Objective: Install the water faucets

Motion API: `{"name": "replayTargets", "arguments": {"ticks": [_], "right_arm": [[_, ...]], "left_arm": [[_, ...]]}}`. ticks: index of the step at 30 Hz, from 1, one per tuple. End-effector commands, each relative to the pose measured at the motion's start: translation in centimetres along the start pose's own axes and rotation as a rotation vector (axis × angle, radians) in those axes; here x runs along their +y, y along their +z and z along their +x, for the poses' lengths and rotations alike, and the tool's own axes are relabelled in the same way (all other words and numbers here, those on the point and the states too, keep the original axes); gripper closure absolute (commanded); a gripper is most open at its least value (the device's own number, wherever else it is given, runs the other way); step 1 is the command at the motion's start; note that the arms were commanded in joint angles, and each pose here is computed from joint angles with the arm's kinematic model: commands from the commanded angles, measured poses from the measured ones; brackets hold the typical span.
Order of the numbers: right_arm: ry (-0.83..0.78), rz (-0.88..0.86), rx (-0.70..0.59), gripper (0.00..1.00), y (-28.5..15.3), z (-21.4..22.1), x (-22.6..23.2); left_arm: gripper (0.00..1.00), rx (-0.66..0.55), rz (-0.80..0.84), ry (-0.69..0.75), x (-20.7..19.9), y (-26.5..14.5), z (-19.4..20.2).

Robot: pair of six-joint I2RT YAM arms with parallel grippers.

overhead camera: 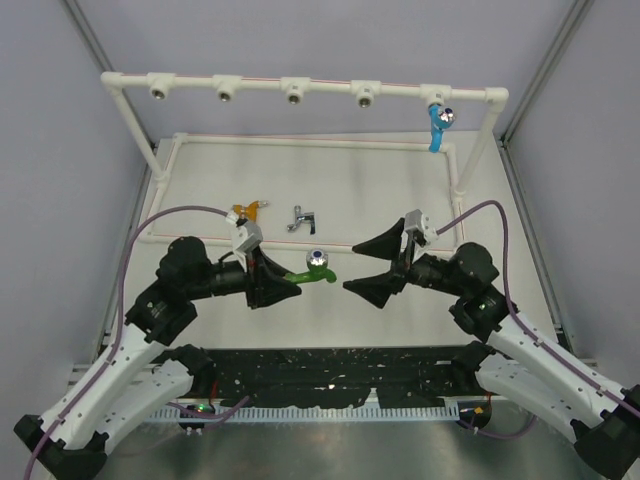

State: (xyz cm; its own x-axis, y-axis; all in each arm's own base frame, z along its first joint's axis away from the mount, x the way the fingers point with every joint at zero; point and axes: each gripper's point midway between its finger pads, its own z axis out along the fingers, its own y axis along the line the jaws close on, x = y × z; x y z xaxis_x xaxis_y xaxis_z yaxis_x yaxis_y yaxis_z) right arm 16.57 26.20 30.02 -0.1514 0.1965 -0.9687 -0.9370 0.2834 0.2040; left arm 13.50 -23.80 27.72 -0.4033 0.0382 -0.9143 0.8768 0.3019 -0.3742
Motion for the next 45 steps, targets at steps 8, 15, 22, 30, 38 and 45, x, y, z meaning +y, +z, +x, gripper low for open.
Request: {"name": "replayTargets", "arguments": {"ticks": [8,15,22,30,38,45], "right_arm": [[-0.147,-0.319,-0.038,0.05,1.2,-3.6,6.0],[-0.177,-0.402,-0.032,0.18,3.0,-4.6,7.5],[-0.156,-0.412,-0.021,0.27,3.8,-4.3,7.6],[-0.131,-0.410,-0.014,0.41,4.1,-4.6,7.7],[-0.104,-0.415,-0.004,0.47,4.6,-4.7,7.9],[-0.081,-0.401,0.018,0.75,5.0,-4.0,7.5]], "left_arm": [[1.00,-0.115,0.245,0.070,-4.7,-0.1,-3.8],[1.00,-0.146,0.291,0.092,-5.5,0.2,-4.5],[1.00,-0.151,0.287,0.100,-5.4,0.3,-4.6],[1.00,-0.137,0.283,0.105,-5.3,0.3,-4.3],[1.00,-0.122,0.266,0.108,-4.9,0.4,-4.1],[1.00,-0.106,0.242,0.110,-4.6,0.4,-4.0]]}}
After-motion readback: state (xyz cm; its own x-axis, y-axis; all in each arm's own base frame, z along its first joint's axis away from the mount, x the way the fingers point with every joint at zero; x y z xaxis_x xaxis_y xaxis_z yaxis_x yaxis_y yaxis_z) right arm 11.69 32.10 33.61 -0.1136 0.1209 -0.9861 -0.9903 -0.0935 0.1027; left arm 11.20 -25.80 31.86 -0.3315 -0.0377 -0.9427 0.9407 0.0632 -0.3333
